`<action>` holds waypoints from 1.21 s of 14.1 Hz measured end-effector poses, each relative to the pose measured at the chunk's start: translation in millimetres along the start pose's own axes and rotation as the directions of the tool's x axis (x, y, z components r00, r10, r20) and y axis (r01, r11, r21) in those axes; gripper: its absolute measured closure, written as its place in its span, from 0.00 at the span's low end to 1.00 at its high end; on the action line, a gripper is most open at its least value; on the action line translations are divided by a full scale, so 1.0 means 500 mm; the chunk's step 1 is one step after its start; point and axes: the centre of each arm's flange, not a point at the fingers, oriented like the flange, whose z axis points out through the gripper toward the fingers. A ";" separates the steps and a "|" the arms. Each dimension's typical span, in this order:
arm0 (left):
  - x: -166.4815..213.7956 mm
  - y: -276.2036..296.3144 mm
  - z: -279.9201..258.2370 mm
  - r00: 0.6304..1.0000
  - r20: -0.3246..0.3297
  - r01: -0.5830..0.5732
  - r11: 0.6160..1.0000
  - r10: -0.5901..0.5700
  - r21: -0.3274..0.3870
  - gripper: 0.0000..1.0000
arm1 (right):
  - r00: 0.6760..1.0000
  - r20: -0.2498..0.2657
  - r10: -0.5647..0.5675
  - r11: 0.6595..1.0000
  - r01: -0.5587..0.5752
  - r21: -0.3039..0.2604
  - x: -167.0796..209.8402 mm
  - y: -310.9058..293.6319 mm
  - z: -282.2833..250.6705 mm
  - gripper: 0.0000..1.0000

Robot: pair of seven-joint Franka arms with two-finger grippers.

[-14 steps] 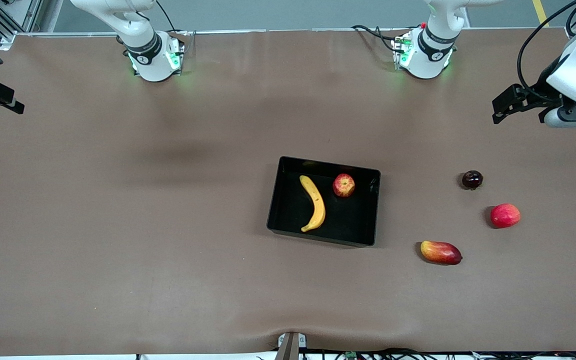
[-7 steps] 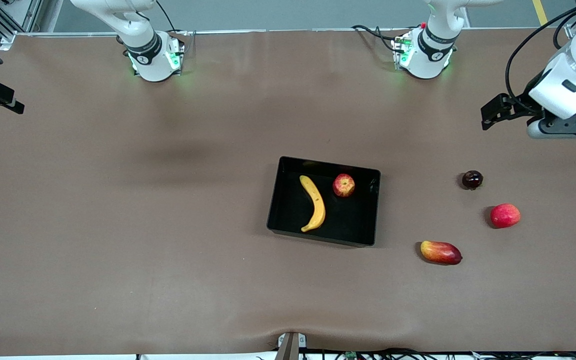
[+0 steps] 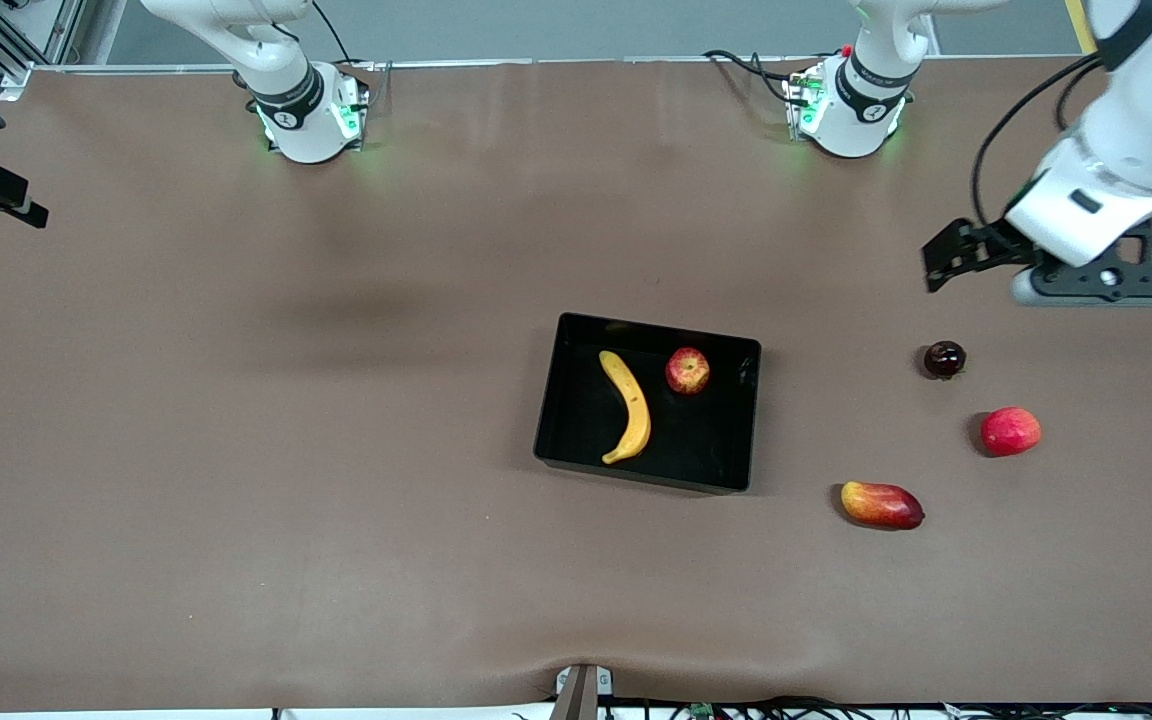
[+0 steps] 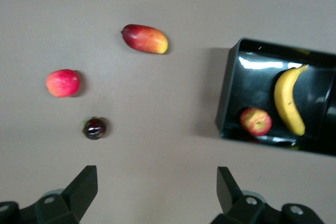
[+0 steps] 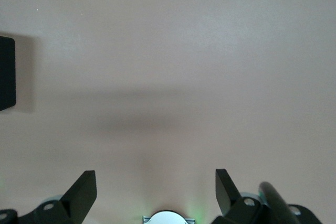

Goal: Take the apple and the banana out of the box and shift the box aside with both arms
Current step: 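Move the left gripper toward the black tray, then lower the left gripper into the tray and grasp the red-yellow apple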

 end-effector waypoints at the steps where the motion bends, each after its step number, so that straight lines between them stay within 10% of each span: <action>1: 0.004 0.042 0.012 1.000 -0.018 0.018 1.000 -0.019 -0.011 0.00 | 1.000 0.000 0.000 1.000 0.000 0.000 0.000 0.000 0.000 0.00; 17: -0.024 0.492 0.529 0.996 0.071 0.054 0.998 -0.051 -0.038 0.00 | 0.993 -0.017 -0.115 0.993 0.115 -0.005 0.015 0.015 0.001 0.00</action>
